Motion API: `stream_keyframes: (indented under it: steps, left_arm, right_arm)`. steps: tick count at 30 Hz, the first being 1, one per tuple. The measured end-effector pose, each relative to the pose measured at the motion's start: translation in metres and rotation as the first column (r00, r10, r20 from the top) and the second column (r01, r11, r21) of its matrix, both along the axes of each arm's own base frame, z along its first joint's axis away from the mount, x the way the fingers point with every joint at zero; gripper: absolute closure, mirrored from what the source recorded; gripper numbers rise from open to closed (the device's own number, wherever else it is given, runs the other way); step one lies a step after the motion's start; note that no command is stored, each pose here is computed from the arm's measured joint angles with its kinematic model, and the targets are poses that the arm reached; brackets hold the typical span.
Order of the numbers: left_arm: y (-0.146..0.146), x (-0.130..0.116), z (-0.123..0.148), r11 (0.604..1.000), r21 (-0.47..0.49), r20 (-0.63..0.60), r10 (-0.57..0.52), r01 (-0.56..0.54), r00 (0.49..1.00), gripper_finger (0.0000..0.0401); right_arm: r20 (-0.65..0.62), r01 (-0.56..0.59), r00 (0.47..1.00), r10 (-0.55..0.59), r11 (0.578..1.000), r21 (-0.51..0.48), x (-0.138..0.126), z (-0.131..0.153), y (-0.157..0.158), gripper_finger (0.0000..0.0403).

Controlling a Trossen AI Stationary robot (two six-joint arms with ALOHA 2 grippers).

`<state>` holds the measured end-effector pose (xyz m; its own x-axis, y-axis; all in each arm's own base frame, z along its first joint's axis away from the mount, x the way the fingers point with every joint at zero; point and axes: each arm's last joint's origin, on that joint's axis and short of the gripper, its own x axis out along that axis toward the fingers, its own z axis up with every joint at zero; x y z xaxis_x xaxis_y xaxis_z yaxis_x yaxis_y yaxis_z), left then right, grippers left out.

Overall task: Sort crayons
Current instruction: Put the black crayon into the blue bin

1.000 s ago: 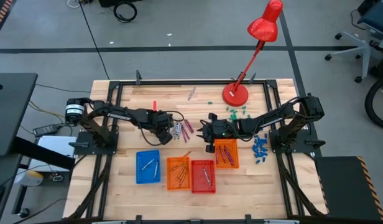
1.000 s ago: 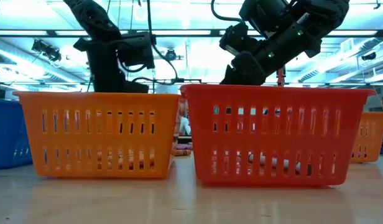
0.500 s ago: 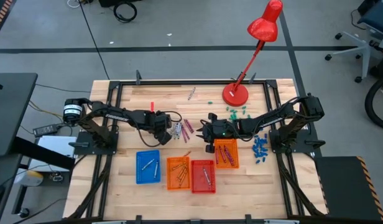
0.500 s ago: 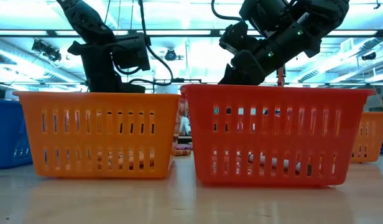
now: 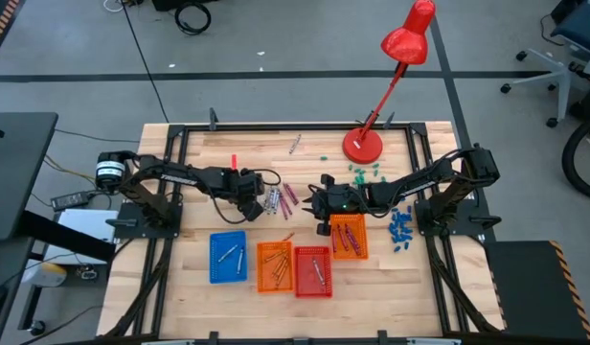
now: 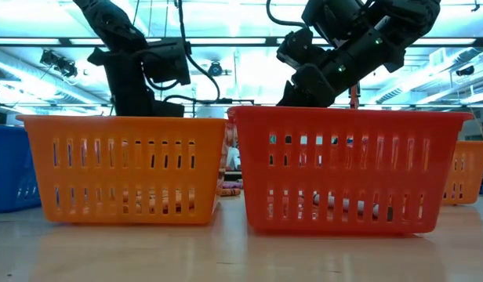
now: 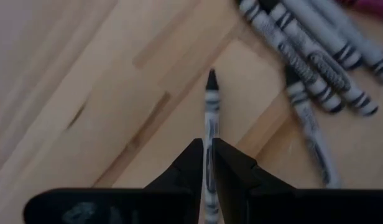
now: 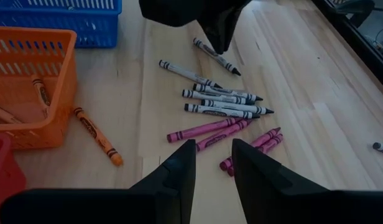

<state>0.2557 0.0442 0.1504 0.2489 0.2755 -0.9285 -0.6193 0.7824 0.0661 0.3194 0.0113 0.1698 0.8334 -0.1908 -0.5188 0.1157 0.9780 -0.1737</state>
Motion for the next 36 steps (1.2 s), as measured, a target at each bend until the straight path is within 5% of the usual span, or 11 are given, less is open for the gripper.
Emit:
stream_keyframes:
  steps: [25,36]
  left_arm:
    - [-0.002,-0.011,-0.018,1.000,0.013,0.028,-0.017,0.016,0.999,0.0358]
    - [-0.006,-0.014,-0.021,0.988,-0.110,0.020,-0.106,0.107,0.994,0.0358]
  right_arm:
    - [0.003,0.000,1.000,0.000,1.000,0.000,0.000,0.000,0.000,0.0293]
    - [0.003,-0.007,1.000,0.007,1.000,0.004,0.000,0.000,0.001,0.0293]
